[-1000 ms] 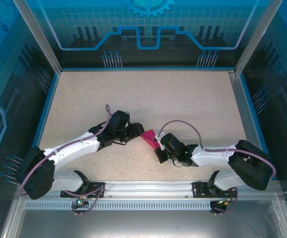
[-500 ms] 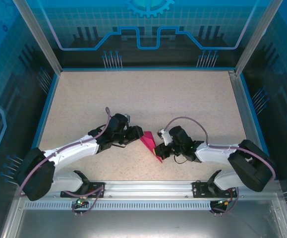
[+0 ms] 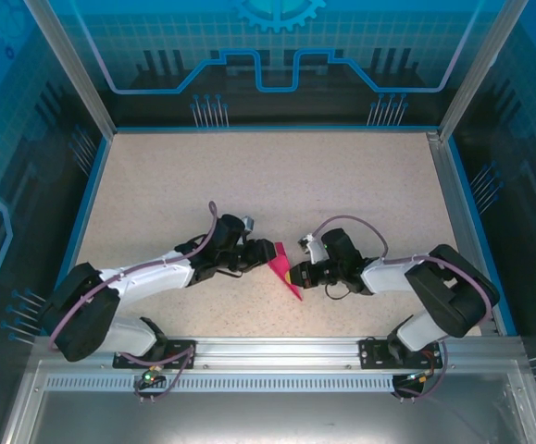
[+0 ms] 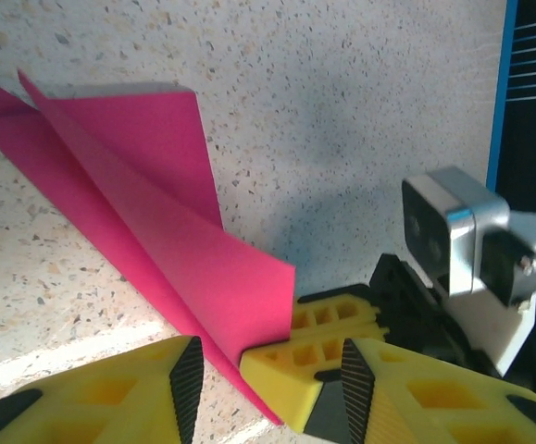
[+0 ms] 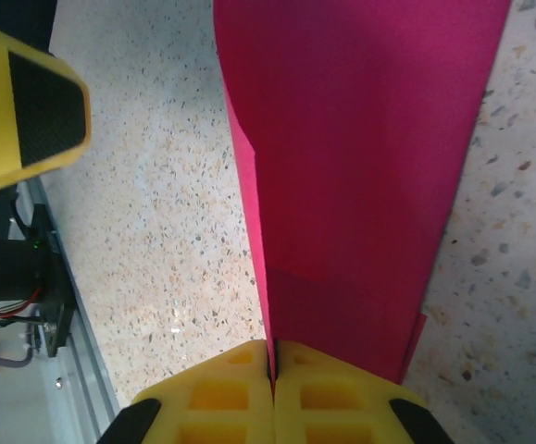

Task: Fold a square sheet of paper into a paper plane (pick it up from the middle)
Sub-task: Fold the wing for the fifth time at the center of the table.

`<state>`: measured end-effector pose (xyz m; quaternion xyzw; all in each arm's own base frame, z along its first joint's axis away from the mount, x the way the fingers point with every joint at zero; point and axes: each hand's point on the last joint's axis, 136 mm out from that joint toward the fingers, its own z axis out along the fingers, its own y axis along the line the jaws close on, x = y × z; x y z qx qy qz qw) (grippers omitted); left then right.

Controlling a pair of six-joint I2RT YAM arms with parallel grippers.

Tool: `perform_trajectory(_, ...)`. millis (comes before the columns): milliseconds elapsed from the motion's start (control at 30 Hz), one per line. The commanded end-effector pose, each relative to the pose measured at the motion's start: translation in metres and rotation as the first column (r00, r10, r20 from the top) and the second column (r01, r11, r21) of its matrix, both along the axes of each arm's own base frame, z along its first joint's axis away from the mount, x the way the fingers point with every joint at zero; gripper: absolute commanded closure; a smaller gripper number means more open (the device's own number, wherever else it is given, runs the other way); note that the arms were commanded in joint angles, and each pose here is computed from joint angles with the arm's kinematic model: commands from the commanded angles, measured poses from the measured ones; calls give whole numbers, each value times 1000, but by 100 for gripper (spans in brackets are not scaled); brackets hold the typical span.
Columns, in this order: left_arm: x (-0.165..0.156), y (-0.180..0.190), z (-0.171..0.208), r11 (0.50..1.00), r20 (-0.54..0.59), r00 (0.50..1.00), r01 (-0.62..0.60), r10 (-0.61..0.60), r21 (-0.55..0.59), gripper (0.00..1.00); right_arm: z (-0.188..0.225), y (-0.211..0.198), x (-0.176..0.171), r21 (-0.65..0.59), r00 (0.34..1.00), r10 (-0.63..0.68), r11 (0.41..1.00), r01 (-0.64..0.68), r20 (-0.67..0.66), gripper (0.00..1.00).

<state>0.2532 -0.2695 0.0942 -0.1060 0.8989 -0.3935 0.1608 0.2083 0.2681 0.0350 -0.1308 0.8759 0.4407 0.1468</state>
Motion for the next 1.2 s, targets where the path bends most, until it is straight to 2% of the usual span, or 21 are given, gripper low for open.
perform_trajectory(0,-7,-12,0,997,35,997,76,-75,-31,53,3,5,-4,74,996,45,996,-40,-71,93)
perform_trajectory(233,-15,-27,-2,990,56,989,141,-139,-27,53,-14,4,2,123,986,6,992,15,-167,93)
perform_trajectory(667,-5,-43,-13,986,62,985,162,-160,-33,53,-18,-7,10,132,958,-61,986,101,-279,92)
perform_trajectory(1000,12,-58,-22,987,104,984,150,-143,-63,53,-21,-11,11,123,948,-83,984,126,-308,88)
perform_trajectory(1167,17,-60,-28,988,101,985,144,-138,-50,53,-21,-14,9,94,954,-84,989,115,-287,82)
